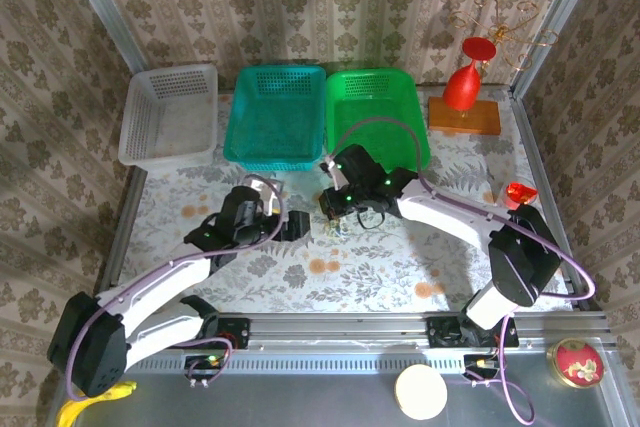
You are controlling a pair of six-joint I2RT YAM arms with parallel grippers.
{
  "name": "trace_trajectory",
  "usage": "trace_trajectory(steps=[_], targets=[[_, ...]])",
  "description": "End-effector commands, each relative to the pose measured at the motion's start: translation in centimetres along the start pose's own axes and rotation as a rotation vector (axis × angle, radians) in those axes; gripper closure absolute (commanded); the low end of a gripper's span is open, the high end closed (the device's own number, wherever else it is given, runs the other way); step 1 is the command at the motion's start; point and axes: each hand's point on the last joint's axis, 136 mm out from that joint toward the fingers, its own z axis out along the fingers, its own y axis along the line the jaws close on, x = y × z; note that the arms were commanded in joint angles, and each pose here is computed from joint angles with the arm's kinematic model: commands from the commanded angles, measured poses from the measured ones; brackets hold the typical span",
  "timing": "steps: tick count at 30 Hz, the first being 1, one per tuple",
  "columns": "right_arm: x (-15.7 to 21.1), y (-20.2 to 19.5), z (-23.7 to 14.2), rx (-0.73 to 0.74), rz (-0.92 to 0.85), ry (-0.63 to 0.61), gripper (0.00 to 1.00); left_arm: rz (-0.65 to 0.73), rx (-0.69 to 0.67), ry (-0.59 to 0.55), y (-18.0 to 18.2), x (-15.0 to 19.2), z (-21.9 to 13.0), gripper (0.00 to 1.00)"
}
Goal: Untangle the cables
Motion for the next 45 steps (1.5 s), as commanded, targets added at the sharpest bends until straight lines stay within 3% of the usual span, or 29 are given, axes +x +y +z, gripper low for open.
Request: trace_trajectory(steps=[1,9,25,28,37,45], targets=[[-0.9,2.1,-0.9,-0.120,0.053,-0.047,1.00,0.168,-0.017,-0.031,-0.9,-0.4,1.1,0.00],[-0.9,2.1,-1.5,-0.136,0.088,-0.077,1.00,0.332,0.027,0.002,-3.7,0.9,4.4,0.00],[-1.4,3.1,-3.2,-0.186,0.125,-0.123,1.00,0.346,0.072,-0.063,-5.5,0.5,6.5,0.05],[-1.7,3.5,-3.6,-0.201,0.133,-0.135,1.00,0.343,0.084,-0.059,-5.5,0.8,6.7,0.12],[-4.4,4.7,-6.5,-0.274,0.173,-0.219,1.00,0.293,0.131,-0.044,-4.8,3.0,7.3,0.54],[-7.1,6.1,-11.4,-0.338,0.178,-0.331,1.00,0.226,0.121,-0.030,-2.8,5.1,7.5,0.56]])
